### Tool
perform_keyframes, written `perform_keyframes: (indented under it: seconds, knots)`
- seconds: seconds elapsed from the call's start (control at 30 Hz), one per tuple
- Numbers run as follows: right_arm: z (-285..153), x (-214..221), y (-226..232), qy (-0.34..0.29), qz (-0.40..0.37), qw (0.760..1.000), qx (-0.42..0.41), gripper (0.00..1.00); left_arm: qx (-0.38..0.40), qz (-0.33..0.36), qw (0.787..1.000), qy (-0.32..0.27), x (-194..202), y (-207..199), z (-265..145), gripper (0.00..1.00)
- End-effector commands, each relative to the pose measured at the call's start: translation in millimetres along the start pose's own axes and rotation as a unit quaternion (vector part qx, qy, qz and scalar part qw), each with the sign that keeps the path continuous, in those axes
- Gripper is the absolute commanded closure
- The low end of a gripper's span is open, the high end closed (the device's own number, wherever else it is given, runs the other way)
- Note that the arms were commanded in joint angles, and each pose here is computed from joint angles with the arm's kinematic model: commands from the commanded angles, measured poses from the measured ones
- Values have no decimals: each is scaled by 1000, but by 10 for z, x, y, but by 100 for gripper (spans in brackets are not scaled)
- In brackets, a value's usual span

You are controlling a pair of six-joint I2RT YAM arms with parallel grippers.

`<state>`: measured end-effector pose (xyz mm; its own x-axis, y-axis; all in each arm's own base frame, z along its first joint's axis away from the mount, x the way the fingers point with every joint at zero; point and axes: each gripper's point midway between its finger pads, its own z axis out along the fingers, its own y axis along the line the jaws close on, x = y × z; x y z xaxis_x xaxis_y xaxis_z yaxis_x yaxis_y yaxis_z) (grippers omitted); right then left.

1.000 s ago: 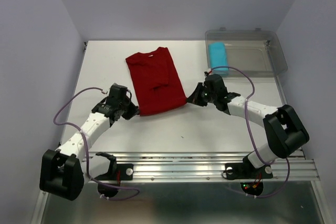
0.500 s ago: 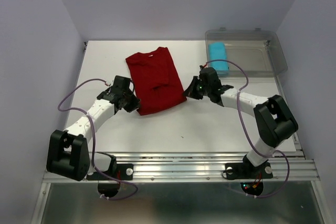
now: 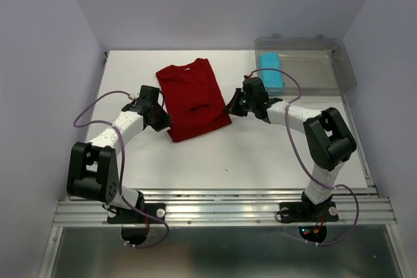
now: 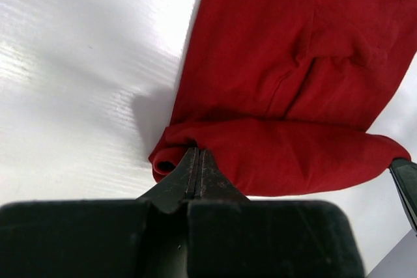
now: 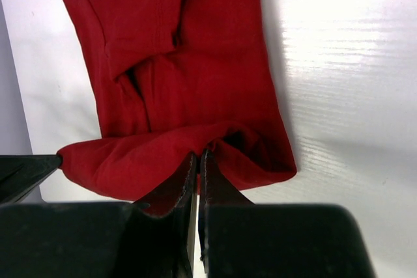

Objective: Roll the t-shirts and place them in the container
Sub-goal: Roll the T-shirt to the center of the board.

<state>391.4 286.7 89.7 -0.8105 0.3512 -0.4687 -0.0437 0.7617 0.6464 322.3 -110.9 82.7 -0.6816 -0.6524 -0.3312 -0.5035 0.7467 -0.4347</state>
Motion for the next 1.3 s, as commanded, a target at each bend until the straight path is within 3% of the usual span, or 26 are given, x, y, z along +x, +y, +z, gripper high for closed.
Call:
perform_keyframes:
  seconds: [0.0, 0.53, 0.57, 0.6, 0.63, 0.7, 0.73, 0.83, 0.93, 1.03, 1.1, 1.27]
  knots:
    - [71, -255, 89, -29, -6, 1000, -10, 99, 12, 10, 1000, -24, -217, -125, 37, 100]
    - [518, -415, -95, -23, -2, 1000, 8, 99, -12, 22, 999, -27, -374, -106, 433, 100]
    - [516, -411, -92, -22, -2, 1000, 8, 98, -8, 24, 999, -30, -394, -129, 398, 96]
    - [501, -439, -62, -24, -5, 1000, 5, 94, -6, 27, 999, -32, -409, -146, 369, 91]
    - [480, -439, -59, -23, -10, 1000, 7, 79, -4, 29, 999, -34, -426, -167, 328, 83]
    - [380, -505, 30, -33, -15, 999, -1, 66, -8, 35, 997, -63, -554, -185, 202, 76]
    - [335, -513, 26, -37, -17, 999, 2, 56, -8, 38, 997, -69, -590, -202, 141, 68]
    - [123, -622, 150, -61, -28, 998, -7, 49, -1, 43, 994, -103, -740, -275, -93, 58]
    - [-23, -600, 169, -64, -37, 997, -10, 49, 7, 42, 992, -122, -785, -284, -277, 58]
    - [-50, -481, 256, -55, -58, 997, -12, 53, 24, 45, 992, -119, -692, -284, -378, 64]
    - [-28, -302, 283, -35, -73, 997, -5, 58, 40, 50, 993, -103, -547, -291, -397, 72]
    - [97, -14, 347, -4, -90, 996, -7, 64, 81, 38, 995, -49, -162, -351, -350, 75]
